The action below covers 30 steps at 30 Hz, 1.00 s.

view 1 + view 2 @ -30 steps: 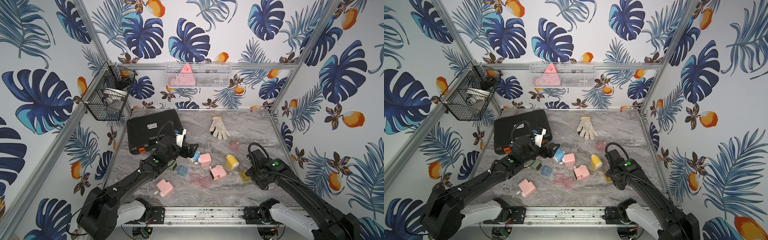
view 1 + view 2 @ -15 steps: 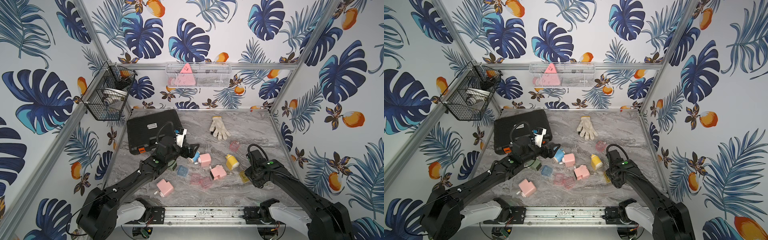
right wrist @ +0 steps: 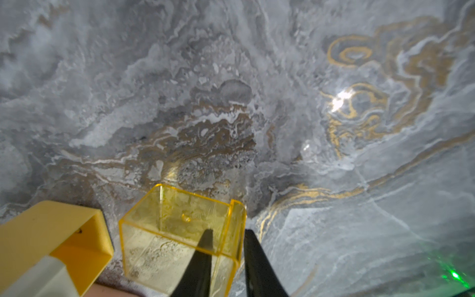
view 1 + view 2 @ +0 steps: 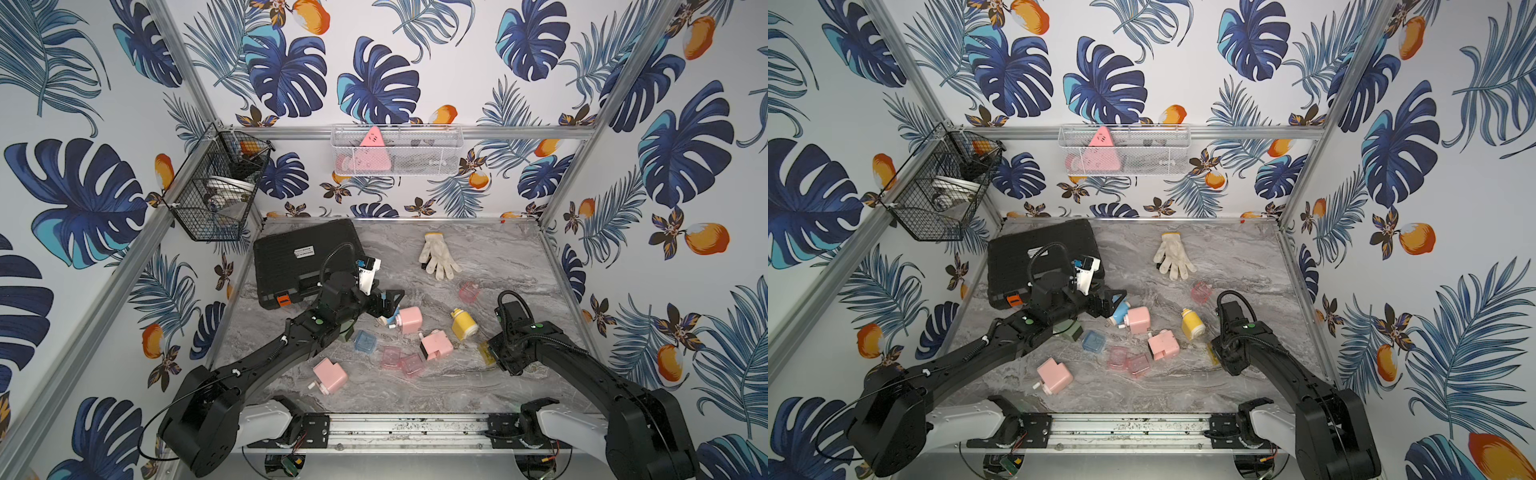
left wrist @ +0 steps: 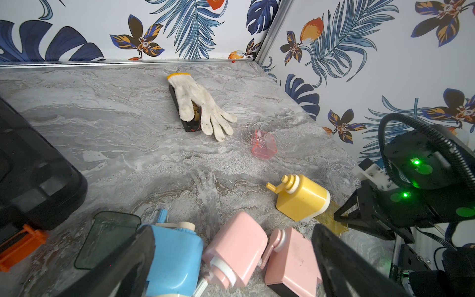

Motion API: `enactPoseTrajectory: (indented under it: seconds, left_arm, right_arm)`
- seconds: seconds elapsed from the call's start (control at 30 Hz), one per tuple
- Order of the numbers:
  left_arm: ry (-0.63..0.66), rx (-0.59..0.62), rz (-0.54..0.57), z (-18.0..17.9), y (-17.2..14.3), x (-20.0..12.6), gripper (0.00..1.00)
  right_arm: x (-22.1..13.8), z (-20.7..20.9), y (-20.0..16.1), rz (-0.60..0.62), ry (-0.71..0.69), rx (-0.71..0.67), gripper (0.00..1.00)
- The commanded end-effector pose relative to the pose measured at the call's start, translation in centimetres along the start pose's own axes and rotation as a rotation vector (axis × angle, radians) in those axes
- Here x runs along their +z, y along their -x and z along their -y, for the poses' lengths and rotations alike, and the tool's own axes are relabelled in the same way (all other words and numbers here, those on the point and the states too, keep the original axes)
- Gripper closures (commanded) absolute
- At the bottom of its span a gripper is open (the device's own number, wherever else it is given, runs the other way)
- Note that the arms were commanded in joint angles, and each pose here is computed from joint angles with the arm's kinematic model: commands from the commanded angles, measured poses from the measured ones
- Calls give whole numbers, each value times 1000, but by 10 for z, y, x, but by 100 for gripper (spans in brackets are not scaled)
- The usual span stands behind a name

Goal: Put the tray back into the pencil sharpener
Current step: Adjust the container at the center of the board.

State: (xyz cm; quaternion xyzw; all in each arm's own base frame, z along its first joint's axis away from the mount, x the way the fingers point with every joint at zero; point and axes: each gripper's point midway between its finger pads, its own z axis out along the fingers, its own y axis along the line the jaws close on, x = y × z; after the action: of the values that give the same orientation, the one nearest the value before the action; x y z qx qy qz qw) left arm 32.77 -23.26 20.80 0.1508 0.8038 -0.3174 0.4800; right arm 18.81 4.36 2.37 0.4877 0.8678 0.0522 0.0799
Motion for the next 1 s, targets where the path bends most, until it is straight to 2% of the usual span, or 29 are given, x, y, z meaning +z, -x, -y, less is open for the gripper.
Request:
enactPoseTrajectory:
  seconds: [0.0, 0.27, 0.43, 0.67, 0.83, 0.97]
  left_arm:
    - [-27, 44, 28, 9, 10, 2, 1]
    - [-40, 68, 15, 16, 10, 9, 1]
    - [-65, 109, 9, 23, 11, 14, 2]
    - [-184, 307, -73, 57, 3, 31, 3]
    - [-309, 504, -167, 83, -21, 45, 5]
    - [-415, 563, -200, 99, -30, 53, 6]
  right_arm:
    - [2, -1, 1, 2, 5, 2, 80]
    - [-3, 11, 5, 24, -33, -61, 93]
    - [-15, 19, 10, 55, -66, -134, 97]
    - [-22, 33, -7, 11, -113, -224, 96]
    - [-22, 34, -18, 26, -131, -288, 93]
    - [-13, 37, -19, 21, -174, -287, 92]
